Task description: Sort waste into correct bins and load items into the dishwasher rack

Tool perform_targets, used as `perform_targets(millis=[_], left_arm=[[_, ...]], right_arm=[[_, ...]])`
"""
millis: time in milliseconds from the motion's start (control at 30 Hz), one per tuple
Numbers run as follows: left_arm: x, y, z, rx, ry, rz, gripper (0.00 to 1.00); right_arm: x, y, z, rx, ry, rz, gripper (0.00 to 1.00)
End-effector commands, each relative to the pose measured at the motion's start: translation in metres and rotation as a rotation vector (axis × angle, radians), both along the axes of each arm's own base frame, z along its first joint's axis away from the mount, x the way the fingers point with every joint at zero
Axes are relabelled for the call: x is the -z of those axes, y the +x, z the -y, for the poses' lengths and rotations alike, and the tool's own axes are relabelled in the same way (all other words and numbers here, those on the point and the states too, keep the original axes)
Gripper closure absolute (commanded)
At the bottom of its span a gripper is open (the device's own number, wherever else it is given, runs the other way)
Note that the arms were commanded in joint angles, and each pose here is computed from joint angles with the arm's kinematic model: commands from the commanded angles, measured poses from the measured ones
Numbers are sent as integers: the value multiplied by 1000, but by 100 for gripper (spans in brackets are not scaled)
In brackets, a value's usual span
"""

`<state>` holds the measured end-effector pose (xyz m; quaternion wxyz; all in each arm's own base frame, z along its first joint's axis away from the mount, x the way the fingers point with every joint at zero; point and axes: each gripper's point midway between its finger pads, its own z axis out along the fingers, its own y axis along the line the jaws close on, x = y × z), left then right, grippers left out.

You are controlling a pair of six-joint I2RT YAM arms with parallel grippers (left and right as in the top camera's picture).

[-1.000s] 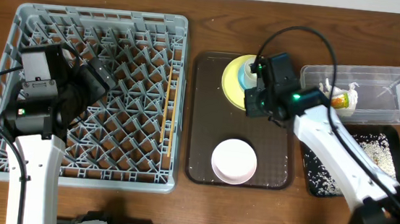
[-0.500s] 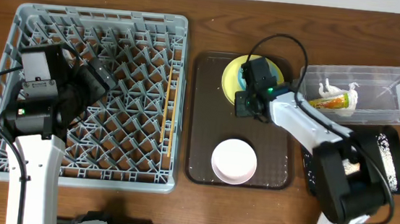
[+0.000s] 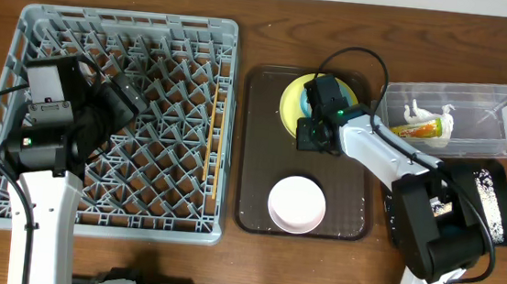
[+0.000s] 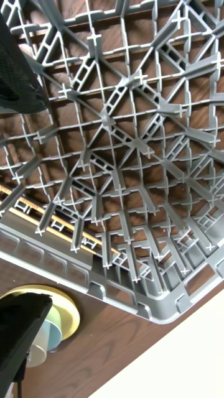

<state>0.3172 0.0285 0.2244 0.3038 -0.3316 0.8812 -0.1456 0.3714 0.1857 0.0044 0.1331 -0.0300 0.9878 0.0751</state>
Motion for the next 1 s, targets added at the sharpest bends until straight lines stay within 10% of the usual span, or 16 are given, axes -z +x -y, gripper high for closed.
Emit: perform_targets(millis=[0,467,767,867,967], left_arm=[[-3,2,-1,-7,-3,6,7],[-3,2,-1,-7,-3,6,7],[-3,2,-1,-7,-3,6,7],[-3,2,-1,-7,-3,6,7],[-3,2,-1,-7,-3,6,7]], right_arm=[[-2,-15,-8,14,52,-60,99],[-10,-44,-19,-36,29,-132,91],[-125,-3,-18,-63,146,157,78],[-171,1,9,-19,125,282,61],[-201,1,68,121,-16,374,14]])
